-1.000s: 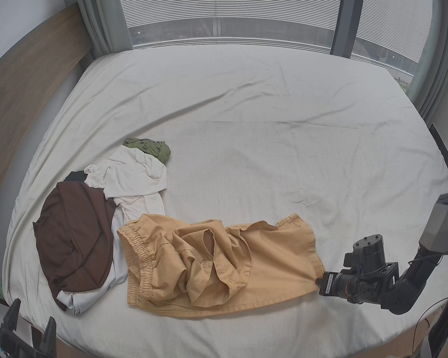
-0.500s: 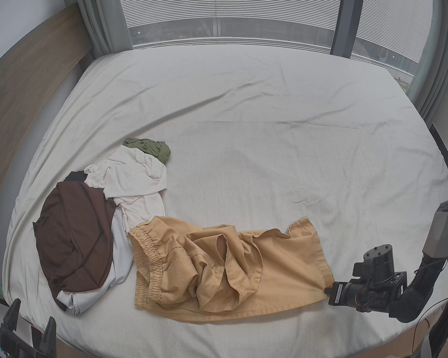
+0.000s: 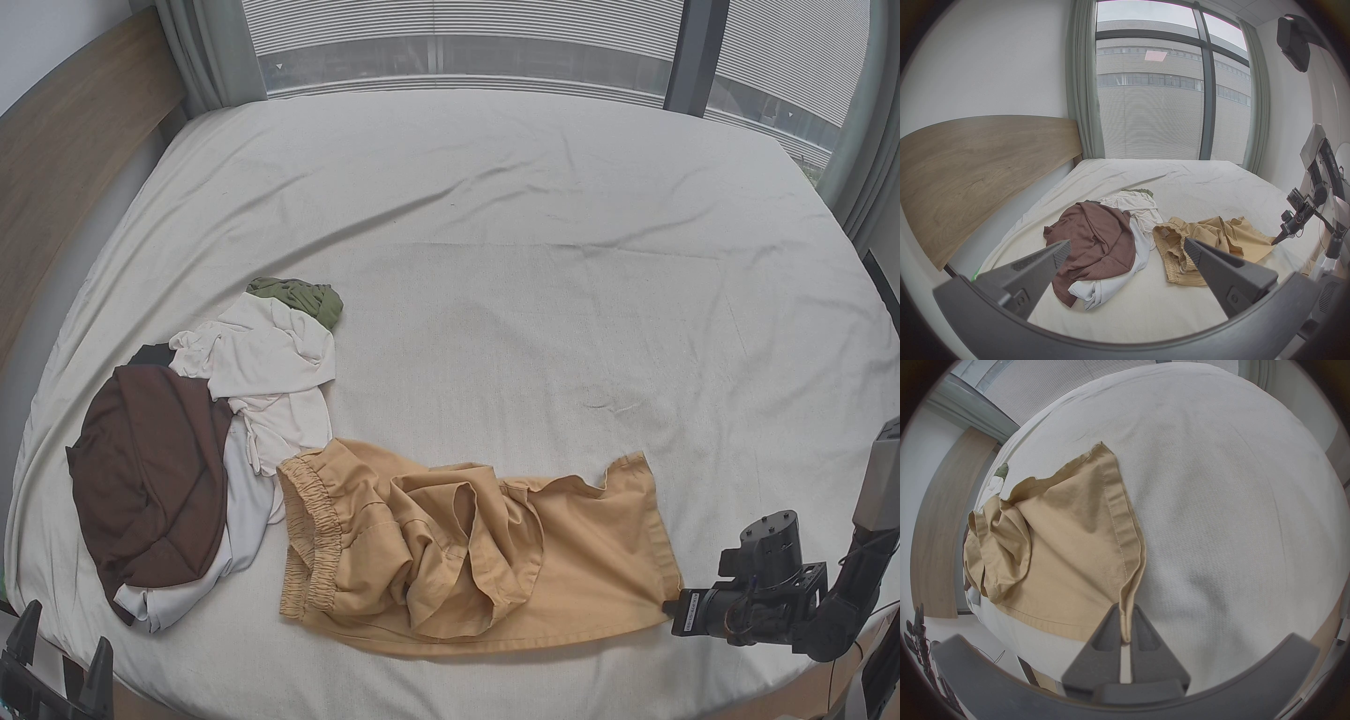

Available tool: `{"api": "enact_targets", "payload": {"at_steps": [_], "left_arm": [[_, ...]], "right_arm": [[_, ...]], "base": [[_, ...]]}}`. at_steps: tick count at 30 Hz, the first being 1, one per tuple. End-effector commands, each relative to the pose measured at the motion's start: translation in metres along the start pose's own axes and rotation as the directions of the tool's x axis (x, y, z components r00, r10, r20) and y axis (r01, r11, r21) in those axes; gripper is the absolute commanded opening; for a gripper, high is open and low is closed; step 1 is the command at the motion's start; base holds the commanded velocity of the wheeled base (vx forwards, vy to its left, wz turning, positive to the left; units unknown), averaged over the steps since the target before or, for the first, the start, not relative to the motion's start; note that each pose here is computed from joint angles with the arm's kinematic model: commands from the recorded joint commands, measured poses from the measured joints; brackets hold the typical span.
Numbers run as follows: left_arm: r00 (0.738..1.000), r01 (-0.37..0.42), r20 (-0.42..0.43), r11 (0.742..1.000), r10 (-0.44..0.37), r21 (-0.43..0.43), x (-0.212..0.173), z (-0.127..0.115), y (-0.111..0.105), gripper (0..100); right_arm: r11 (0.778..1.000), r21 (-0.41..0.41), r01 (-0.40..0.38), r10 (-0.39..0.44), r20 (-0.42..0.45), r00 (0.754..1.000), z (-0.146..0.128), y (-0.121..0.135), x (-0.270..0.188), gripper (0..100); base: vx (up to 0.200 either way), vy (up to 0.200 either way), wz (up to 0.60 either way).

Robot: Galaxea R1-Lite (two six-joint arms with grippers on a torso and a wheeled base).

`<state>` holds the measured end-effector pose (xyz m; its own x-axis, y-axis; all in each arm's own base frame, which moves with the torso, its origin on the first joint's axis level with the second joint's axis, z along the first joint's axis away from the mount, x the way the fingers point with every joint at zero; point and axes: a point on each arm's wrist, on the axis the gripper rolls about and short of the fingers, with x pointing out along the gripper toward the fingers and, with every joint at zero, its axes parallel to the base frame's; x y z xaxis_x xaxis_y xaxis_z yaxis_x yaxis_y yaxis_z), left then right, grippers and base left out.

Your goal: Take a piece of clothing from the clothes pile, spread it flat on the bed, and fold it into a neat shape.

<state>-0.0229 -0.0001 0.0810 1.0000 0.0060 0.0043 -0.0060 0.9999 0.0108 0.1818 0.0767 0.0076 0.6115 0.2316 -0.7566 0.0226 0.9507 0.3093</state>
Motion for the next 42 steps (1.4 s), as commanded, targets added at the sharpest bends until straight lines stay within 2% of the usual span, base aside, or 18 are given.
{"api": "enact_targets", "payload": {"at_steps": [1, 8, 17, 18, 23, 28, 29, 30, 34, 38, 40, 42], "left_arm": [[1.000, 0.000, -0.001, 1.000, 0.000, 0.000, 0.000, -0.005, 0.000, 100], [1.000, 0.000, -0.001, 1.000, 0.000, -0.002, 0.000, -0.005, 0.000, 100], [1.000, -0.002, -0.001, 1.000, 0.002, -0.003, 0.000, -0.005, 0.000, 100], [1.000, 0.000, -0.001, 1.000, 0.000, -0.003, 0.000, -0.005, 0.000, 100], [1.000, 0.000, -0.001, 1.000, 0.000, -0.002, 0.000, -0.005, 0.000, 100], [1.000, 0.011, -0.001, 1.000, -0.011, 0.000, 0.000, -0.005, 0.000, 100], [1.000, 0.011, -0.001, 1.000, -0.011, 0.000, 0.000, -0.005, 0.000, 100], [1.000, 0.021, -0.001, 1.000, -0.021, 0.000, 0.000, -0.005, -0.001, 100], [1.000, 0.023, -0.001, 1.000, -0.023, 0.000, 0.000, -0.005, -0.001, 100], [1.000, 0.023, -0.001, 1.000, -0.023, 0.000, 0.000, -0.005, -0.001, 100], [1.000, 0.024, -0.001, 1.000, -0.024, 0.000, 0.000, -0.005, -0.001, 100], [1.000, 0.024, -0.001, 1.000, -0.024, 0.000, 0.000, -0.005, -0.001, 100]], "right_arm": [[1.000, 0.003, 0.012, -0.012, -0.006, 1.000, -0.001, -0.004, -0.001, 0], [1.000, 0.001, 0.014, -0.014, -0.034, 0.999, -0.005, -0.009, -0.003, 0], [1.000, 0.001, 0.003, -0.003, -0.020, 1.000, -0.004, -0.009, -0.004, 0], [1.000, 0.000, -0.002, 0.002, -0.014, 1.000, -0.005, -0.009, -0.005, 100], [1.000, 0.008, -0.014, 0.014, 0.030, 0.999, -0.001, -0.008, -0.008, 100], [0.997, 0.001, -0.074, 0.073, 0.142, 0.987, 0.010, -0.002, -0.028, 100], [0.997, 0.001, -0.074, 0.073, 0.142, 0.987, 0.010, -0.002, -0.028, 100], [0.994, -0.009, -0.106, 0.106, 0.203, 0.973, 0.016, 0.001, -0.039, 100], [0.987, -0.041, -0.154, 0.160, 0.279, 0.947, 0.022, 0.007, -0.052, 100], [0.977, -0.088, -0.196, 0.214, 0.361, 0.908, 0.029, 0.012, -0.068, 100], [0.968, -0.117, -0.221, 0.250, 0.407, 0.878, 0.035, 0.016, -0.076, 100], [0.950, -0.158, -0.269, 0.311, 0.443, 0.841, 0.039, 0.026, -0.084, 100]], "base": [[0.000, 0.000, 0.00], [0.000, 0.000, 0.00], [0.000, 0.000, 0.00], [0.000, 0.000, 0.00], [0.000, 0.000, 0.00], [0.000, 0.000, 0.00], [0.000, 0.000, 0.00], [0.000, 0.000, 0.00], [0.000, 0.000, 0.00], [0.000, 0.000, 0.00], [0.000, 0.000, 0.00], [0.000, 0.000, 0.00]]}}
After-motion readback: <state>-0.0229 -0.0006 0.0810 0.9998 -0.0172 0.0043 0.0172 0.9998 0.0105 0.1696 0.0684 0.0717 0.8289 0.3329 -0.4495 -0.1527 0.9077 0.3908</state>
